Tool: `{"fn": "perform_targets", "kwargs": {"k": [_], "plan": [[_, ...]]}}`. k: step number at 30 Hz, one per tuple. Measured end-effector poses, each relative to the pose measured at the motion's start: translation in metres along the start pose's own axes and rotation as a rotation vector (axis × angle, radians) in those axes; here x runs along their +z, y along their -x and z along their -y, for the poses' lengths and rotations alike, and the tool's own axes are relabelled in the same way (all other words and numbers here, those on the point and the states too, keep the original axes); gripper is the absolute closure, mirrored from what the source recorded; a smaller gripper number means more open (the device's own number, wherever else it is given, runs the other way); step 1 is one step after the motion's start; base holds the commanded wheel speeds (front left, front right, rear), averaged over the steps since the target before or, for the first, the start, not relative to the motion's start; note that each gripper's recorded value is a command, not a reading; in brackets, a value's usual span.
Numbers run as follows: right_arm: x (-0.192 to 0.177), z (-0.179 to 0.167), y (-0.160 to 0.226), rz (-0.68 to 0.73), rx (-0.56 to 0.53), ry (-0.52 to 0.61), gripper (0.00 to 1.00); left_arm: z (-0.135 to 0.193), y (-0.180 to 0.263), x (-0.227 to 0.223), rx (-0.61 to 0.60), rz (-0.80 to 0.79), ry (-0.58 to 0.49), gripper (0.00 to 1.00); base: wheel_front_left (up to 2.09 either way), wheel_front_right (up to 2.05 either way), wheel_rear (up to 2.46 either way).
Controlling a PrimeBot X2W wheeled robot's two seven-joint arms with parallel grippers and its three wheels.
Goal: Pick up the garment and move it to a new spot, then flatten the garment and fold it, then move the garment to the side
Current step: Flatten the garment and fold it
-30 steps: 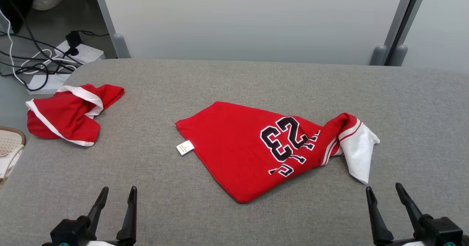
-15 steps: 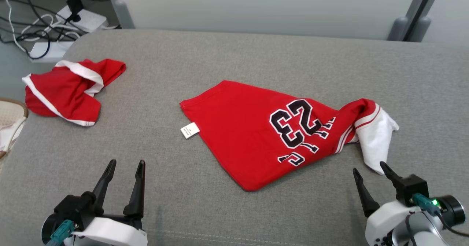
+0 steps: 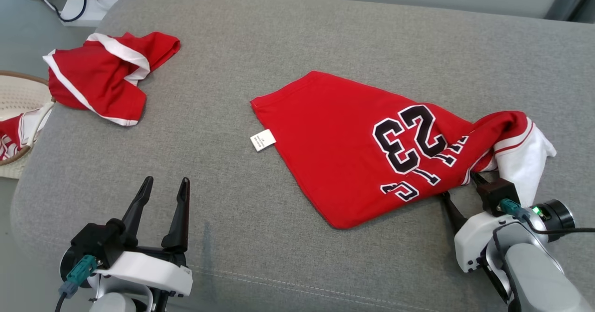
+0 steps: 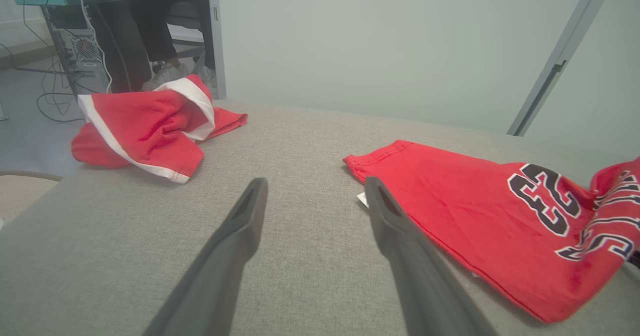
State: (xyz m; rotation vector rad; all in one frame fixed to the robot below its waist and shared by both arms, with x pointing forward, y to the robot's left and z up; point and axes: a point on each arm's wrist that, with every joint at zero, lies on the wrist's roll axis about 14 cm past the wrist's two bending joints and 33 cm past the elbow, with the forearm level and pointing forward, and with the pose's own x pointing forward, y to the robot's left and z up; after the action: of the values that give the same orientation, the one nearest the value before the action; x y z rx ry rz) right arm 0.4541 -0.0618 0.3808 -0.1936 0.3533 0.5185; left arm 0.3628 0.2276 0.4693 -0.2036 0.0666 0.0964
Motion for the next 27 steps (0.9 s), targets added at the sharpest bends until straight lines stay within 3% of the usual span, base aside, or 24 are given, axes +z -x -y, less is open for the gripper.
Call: {"fn": "perform_targets", "kwargs": {"k": [2,3,4,5,6,16,21,23,27], "plan": [[-0.001,-0.003,-0.006,-0.006,0.018,0.017,0.05,-0.002,-0.002,-0.001,0.008,-0.002,0.000,0.00,0.00,0.00,0.00],[0.000,-0.004,-0.008,-0.006,0.024,0.020,0.53,-0.003,-0.002,-0.001,0.008,-0.005,0.000,0.00,0.00,0.00,0.00],[0.000,-0.005,-0.010,-0.010,0.028,0.026,0.67,-0.003,-0.001,-0.003,0.007,-0.009,0.002,0.00,0.00,0.00,0.00],[0.002,-0.005,-0.011,-0.007,0.032,0.032,0.95,-0.003,-0.001,-0.004,0.008,-0.011,0.003,0.00,0.00,0.00,0.00],[0.001,-0.005,-0.012,-0.011,0.035,0.039,1.00,-0.002,-0.001,-0.004,0.008,-0.012,0.006,0.00,0.00,0.00,0.00],[-0.001,-0.008,-0.004,-0.054,0.078,0.094,1.00,0.005,-0.004,-0.006,-0.005,-0.012,0.027,0.00,0.00,0.00,0.00],[-0.002,-0.027,0.011,-0.217,0.196,0.116,1.00,0.012,-0.010,-0.005,-0.025,-0.004,0.033,0.00,0.00,0.00,0.00],[0.005,-0.030,0.026,-0.302,0.254,0.058,1.00,0.016,-0.012,-0.005,-0.037,-0.002,0.032,0.00,0.00,0.00,0.00],[0.041,-0.004,0.053,-0.422,0.299,0.064,1.00,0.022,-0.015,-0.004,-0.056,0.003,0.033,0.00,0.00,0.00,0.00]]}}
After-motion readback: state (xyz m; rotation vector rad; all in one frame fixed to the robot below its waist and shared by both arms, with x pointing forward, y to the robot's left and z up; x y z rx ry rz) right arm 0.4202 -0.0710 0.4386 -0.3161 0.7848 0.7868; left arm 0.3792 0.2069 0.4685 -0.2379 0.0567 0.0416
